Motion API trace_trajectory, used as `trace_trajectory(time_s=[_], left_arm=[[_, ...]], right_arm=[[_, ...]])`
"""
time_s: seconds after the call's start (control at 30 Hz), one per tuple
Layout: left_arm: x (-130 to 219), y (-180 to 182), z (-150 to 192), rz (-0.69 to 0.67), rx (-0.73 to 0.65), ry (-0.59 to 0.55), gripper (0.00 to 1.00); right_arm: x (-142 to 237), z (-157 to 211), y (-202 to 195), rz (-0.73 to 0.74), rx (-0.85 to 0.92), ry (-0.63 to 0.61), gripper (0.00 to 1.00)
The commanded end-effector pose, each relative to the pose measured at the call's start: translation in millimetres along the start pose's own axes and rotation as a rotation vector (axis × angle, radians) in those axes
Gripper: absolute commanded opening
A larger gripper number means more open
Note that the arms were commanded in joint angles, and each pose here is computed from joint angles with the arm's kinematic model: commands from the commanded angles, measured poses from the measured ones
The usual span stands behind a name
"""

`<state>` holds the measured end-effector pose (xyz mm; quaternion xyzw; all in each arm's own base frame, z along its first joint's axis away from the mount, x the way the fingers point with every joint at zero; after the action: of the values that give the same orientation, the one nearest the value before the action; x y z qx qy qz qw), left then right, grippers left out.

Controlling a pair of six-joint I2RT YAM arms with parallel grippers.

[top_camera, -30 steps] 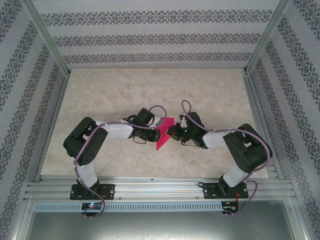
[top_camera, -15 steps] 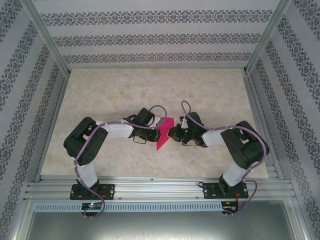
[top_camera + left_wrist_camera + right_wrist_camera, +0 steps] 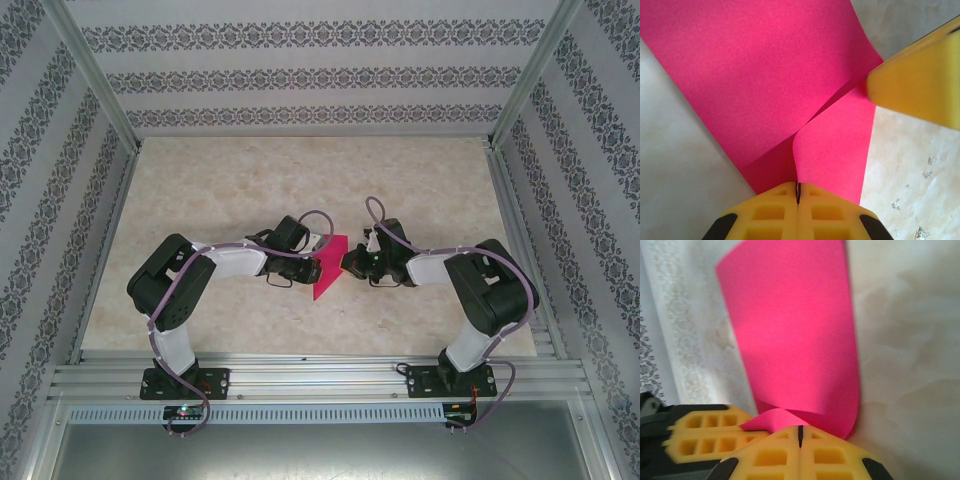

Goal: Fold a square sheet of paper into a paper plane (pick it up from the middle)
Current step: Third fold the triangle at the center of the table.

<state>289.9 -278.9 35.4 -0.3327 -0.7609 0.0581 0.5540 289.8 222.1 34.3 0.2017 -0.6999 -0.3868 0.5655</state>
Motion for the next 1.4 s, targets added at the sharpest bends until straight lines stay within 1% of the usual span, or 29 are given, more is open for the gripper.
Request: trace_trajectory(time_s=[0.0,0.1,0.27,0.37,0.43,0.57,0.8,0.9,1.03,1.13,1.23,1.37], left_arm=[[-7,24,29,-0.091,0.03,0.112,0.0],[-7,25,30,-0.097,0.028,0.114,0.0],[-8,25,30,-0.099,0.029,0.117,0.0],[-8,25,31,-0.098,0.028,0.117,0.0],[-7,25,30,-0.097,0.028,0.116,0.0],[-8,24,30,-0.096,0.027,0.117,0.0],[-7,24,29,-0.097,0.025,0.115,0.0],[-7,24,29,-0.095,0.026,0.118,0.0],[-7,23,28,-0.094,0.024,0.117,0.0],[-6,22,27,-0.092,0.024,0.113,0.0],[-6,21,25,-0.087,0.024,0.11,0.0],[-4,19,21,-0.085,0.021,0.103,0.01]], right_arm=[[-6,-3,-13,0.044,-0.003,0.001,0.01],[-3,-3,-8,0.023,-0.014,0.005,0.01],[14,-13,19,-0.014,0.036,-0.029,0.01],[14,-20,20,-0.023,0.033,-0.022,0.01],[11,-22,17,-0.025,0.024,-0.016,0.01],[4,-22,-2,0.031,-0.002,-0.016,0.0],[-7,-14,-28,0.083,-0.05,0.007,0.01],[-2,-18,-18,0.062,-0.034,-0.004,0.02],[11,-28,14,-0.007,0.019,-0.026,0.02],[11,-31,33,-0.057,0.04,-0.011,0.02],[5,-27,36,-0.07,0.042,0.0,0.02],[-6,-26,24,-0.038,0.025,0.02,0.02]])
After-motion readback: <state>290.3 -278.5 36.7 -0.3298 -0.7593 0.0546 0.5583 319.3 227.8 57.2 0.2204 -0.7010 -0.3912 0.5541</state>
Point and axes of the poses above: each hand's point on the last joint's axis, 136 mm out from that joint toward the fingers, its own x axis back along the fingers, its own y axis along the line the jaws close on, z = x × y, the point moved 2 cm from there along x, back along the fingers
